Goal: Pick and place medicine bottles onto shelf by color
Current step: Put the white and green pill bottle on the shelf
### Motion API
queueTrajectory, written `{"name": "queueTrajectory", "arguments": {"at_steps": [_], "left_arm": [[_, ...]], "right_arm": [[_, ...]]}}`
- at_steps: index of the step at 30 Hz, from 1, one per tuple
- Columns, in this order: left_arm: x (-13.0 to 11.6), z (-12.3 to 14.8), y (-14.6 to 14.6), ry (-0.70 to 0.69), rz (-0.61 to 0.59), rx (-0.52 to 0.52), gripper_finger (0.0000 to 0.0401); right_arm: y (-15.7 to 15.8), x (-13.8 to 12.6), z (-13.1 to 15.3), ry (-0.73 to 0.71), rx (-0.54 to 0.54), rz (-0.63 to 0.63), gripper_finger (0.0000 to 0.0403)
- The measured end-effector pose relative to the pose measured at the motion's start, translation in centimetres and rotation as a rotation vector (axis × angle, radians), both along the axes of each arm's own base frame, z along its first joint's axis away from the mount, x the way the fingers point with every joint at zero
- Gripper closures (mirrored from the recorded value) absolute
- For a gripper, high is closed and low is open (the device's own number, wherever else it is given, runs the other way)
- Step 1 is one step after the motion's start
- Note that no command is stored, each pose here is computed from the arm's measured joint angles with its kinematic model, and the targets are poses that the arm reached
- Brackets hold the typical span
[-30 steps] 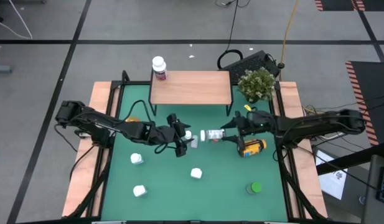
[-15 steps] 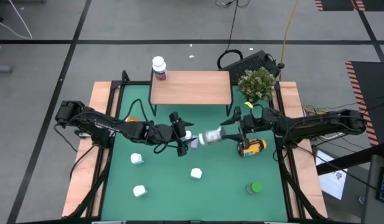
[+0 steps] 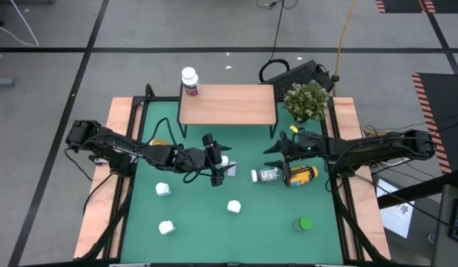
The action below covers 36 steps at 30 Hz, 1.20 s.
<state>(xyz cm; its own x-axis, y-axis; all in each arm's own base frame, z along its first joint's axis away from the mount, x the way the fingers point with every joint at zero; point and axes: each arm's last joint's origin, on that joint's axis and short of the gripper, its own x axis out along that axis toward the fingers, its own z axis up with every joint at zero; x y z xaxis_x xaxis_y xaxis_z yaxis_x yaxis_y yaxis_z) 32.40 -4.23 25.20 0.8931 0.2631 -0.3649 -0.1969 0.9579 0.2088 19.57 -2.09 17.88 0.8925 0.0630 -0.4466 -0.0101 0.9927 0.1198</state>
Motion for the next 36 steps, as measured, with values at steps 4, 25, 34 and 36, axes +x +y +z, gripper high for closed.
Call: {"name": "queueTrajectory", "arguments": {"at_steps": [4,25,34,36], "left_arm": [[0.0,0.0,0.1,0.010,-0.008,0.028,0.0116],[0.0,-0.2,0.4,0.021,0.006,0.016,0.0116],[0.0,-0.2,0.5,0.017,0.014,-0.001,0.0116],[0.0,-0.2,0.5,0.017,0.014,-0.001,0.0116]], "right_arm": [[0.5,0.4,1.0,0.206,0.008,0.008,0.0150],[2.4,3.4,-3.8,0.551,0.040,0.153,0.0109],[2.4,2.8,-4.2,0.627,0.065,0.137,0.0115],[2.4,2.8,-4.2,0.640,0.081,0.123,0.0102]]}}
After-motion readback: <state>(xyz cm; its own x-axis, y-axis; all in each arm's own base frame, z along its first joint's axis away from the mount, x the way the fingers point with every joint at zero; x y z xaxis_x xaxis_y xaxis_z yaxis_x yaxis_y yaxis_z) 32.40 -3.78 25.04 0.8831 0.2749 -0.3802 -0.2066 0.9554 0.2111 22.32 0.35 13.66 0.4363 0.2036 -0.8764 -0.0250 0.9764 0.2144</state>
